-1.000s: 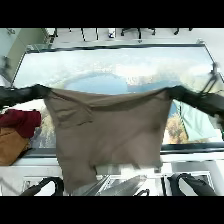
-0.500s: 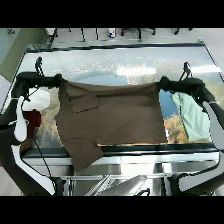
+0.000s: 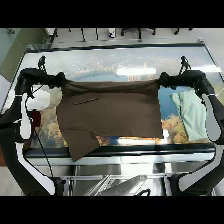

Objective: Fold the shirts.

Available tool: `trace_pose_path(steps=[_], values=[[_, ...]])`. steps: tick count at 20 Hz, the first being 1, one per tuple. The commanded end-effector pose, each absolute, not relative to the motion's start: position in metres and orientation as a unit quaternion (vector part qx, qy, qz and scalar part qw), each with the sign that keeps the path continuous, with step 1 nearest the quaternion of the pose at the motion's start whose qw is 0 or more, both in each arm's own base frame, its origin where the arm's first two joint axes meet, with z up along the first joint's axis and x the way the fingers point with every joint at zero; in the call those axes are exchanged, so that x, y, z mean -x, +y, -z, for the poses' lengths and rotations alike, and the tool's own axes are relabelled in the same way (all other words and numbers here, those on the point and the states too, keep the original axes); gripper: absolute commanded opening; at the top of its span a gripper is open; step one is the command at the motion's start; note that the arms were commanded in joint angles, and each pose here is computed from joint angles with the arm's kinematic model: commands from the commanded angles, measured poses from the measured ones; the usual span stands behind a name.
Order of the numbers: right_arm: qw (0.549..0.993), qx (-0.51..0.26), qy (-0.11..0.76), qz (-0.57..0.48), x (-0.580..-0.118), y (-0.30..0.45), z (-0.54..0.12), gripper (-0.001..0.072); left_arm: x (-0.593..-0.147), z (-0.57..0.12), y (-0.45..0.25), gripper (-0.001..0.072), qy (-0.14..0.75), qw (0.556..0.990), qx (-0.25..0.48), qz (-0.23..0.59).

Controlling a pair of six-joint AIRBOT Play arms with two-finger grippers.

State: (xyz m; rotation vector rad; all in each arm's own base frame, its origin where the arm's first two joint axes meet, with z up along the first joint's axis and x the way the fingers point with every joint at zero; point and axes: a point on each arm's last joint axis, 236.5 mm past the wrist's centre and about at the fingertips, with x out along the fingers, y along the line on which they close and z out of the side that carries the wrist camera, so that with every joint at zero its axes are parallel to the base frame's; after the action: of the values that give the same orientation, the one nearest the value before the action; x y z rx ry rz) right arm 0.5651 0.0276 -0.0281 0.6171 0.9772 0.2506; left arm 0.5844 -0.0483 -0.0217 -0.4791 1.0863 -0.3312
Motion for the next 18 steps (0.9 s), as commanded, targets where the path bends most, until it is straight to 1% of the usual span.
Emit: trace_pose_path(steps=[1, 2, 4, 7, 12, 18], values=[[0.813, -0.232, 0.525, -0.096, -0.539, 0.014, 0.057, 0.0015, -0.545, 0.044, -0.03, 0.0011, 0.584, 0.788, 0.163, 0.107], [0.812, -0.225, 0.531, -0.092, -0.536, 0.013, 0.062, 0.0015, -0.537, 0.049, -0.02, 0.0011, 0.602, 0.781, 0.145, 0.082], [0.812, -0.212, 0.537, -0.084, -0.533, 0.008, 0.069, 0.0016, -0.517, 0.06, -0.009, 0.0011, 0.637, 0.759, 0.118, 0.056], [0.814, -0.214, 0.534, -0.08, -0.536, 0.007, 0.072, 0.0015, -0.504, 0.075, -0.002, 0.0011, 0.657, 0.744, 0.115, 0.037], [0.81, -0.212, 0.541, -0.083, -0.537, 0.014, 0.086, 0.0016, -0.519, 0.076, -0.007, 0.0011, 0.634, 0.764, 0.116, 0.034], [0.807, -0.207, 0.546, -0.088, -0.538, 0.027, 0.098, 0.0016, -0.522, 0.076, -0.019, 0.0011, 0.63, 0.768, 0.106, 0.043]])
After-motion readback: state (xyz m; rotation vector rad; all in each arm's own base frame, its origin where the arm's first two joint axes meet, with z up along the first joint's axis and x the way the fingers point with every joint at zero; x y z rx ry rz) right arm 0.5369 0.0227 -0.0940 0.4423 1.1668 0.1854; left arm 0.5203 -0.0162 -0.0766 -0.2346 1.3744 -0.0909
